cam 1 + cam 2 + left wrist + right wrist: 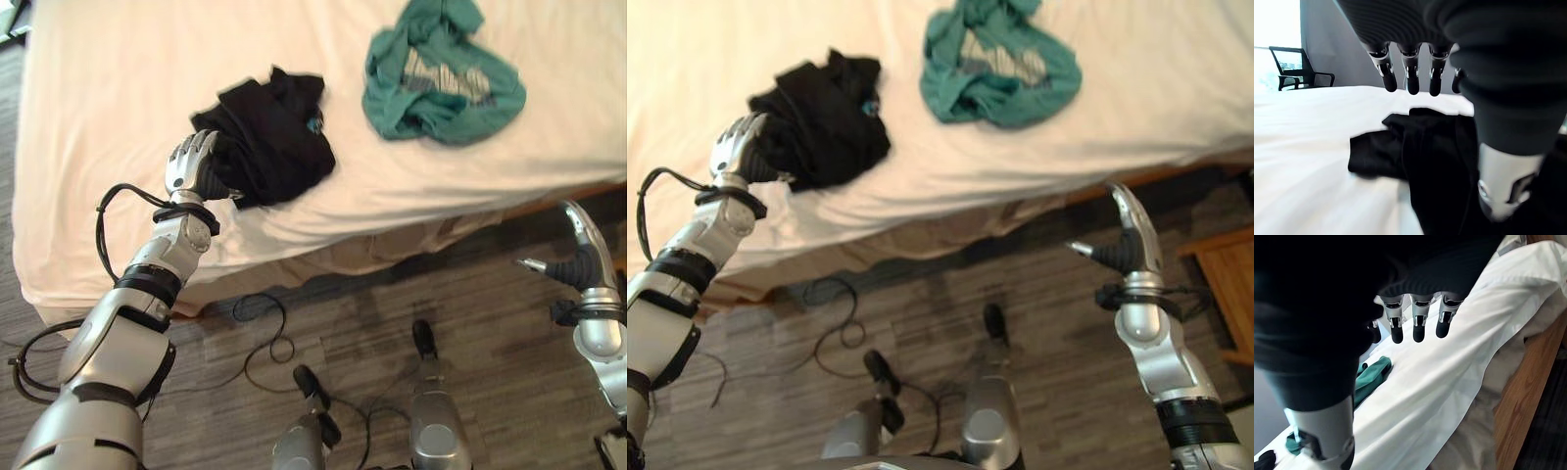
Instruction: Tidy up the quilt and then pick up the clothes from the bed and put them into the laundry hamper.
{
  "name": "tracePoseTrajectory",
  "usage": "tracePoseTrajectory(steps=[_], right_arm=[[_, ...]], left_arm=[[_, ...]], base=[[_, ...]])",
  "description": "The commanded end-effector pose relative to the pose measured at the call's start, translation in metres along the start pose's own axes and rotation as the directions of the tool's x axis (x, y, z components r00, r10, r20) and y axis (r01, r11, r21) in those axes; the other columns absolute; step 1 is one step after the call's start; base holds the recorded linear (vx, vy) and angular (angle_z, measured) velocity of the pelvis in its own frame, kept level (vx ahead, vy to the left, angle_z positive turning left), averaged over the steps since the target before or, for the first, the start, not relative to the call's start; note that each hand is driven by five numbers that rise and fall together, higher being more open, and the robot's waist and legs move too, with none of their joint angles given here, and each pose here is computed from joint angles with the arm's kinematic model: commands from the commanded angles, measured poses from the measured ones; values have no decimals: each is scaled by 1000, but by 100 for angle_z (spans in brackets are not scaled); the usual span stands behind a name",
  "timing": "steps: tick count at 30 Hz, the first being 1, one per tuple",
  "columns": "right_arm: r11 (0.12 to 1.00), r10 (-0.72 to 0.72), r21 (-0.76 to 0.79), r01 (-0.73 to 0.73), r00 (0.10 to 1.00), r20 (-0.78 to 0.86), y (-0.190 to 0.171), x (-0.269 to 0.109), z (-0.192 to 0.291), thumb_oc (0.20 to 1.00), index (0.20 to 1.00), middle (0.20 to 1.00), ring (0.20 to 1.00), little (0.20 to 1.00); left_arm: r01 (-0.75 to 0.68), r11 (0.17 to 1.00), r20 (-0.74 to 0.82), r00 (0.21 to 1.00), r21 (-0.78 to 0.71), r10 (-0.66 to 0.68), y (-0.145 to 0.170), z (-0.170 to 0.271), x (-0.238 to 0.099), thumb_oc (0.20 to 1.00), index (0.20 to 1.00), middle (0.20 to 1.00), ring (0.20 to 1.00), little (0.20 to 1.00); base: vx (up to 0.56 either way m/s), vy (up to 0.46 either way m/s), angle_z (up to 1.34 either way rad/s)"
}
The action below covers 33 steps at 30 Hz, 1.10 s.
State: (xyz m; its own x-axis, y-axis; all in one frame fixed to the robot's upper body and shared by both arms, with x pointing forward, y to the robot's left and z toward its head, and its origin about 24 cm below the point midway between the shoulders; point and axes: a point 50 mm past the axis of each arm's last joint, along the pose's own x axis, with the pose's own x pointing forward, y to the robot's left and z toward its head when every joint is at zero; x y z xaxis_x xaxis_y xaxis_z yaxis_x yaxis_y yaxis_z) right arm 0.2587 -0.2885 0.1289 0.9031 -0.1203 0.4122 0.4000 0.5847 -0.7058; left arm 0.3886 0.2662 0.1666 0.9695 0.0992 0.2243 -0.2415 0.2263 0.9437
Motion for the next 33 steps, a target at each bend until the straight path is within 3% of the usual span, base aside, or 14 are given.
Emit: tracePoseTrajectory(steps=[1,4,6,7,9,12,13,14,15,16,23,25,30,33], right_arm=[[988,-135,96,118,971,197,-18,18,40,1000,1000,1000,1000,1000],[982,-170,134,135,940,298,-25,25,61,1000,1000,1000,1000,1000],[980,-178,144,138,930,321,-27,26,67,1000,1000,1000,1000,1000],[975,-201,170,145,902,383,-31,29,81,1000,1000,1000,1000,1000],[972,-206,189,137,882,423,-32,30,91,1000,1000,1000,1000,1000],[976,-193,183,120,865,463,-31,29,99,1000,1000,1000,1000,1000],[978,-183,175,112,865,468,-30,27,99,1000,1000,1000,1000,1000],[980,-175,162,112,868,465,-30,27,97,1000,1000,1000,1000,1000],[983,-166,152,107,872,460,-29,27,96,1000,1000,1000,1000,1000],[988,-142,111,104,891,430,-26,29,88,1000,1000,1000,1000,1000],[988,-94,-90,129,943,318,-39,39,55,1000,1000,1000,1000,1000],[973,-85,-185,138,959,270,-49,44,43,1000,1000,1000,1000,1000],[952,-110,-262,156,977,184,-65,51,23,1000,1000,1000,1000,1000],[918,-184,-344,197,980,71,-94,66,2,1000,1000,1000,1000,1000]], left_arm=[[-101,994,-38,994,53,103,39,-1,17,1000,1000,1000,1000,1000],[-36,992,-29,999,118,40,28,3,19,1000,1000,1000,1000,1000],[-29,992,-27,999,123,33,27,5,19,871,871,871,871,871],[-12,992,-39,999,125,17,21,4,18,642,642,642,642,642],[-8,994,-52,999,108,13,18,2,17,558,558,558,558,558],[-27,996,-36,999,79,30,19,5,17,545,545,545,545,545],[-34,997,-20,999,67,35,19,7,17,432,432,432,432,432],[-52,998,15,999,47,51,22,13,18,407,407,407,407,407],[-62,998,42,997,29,61,23,19,18,231,231,231,231,231],[-80,993,90,992,-89,88,19,24,10,200,200,200,200,200],[43,933,118,993,-358,0,-28,4,-45,200,200,200,200,200],[100,887,65,995,-451,-80,-55,-14,-75,200,200,200,200,200],[119,835,-7,989,-537,-146,-75,-34,-113,200,200,200,200,200],[97,751,-137,960,-653,-243,-100,-58,-157,200,200,200,200,200]], base=[[-12,-24,-11],[-7,-41,-9],[-4,-23,1],[-8,-45,3],[-1,-63,4],[22,-70,-1],[22,-64,-3],[21,-67,-1],[53,-105,4],[57,-100,9],[44,-56,17],[26,-51,29],[12,-66,32],[-1,-98,37]])
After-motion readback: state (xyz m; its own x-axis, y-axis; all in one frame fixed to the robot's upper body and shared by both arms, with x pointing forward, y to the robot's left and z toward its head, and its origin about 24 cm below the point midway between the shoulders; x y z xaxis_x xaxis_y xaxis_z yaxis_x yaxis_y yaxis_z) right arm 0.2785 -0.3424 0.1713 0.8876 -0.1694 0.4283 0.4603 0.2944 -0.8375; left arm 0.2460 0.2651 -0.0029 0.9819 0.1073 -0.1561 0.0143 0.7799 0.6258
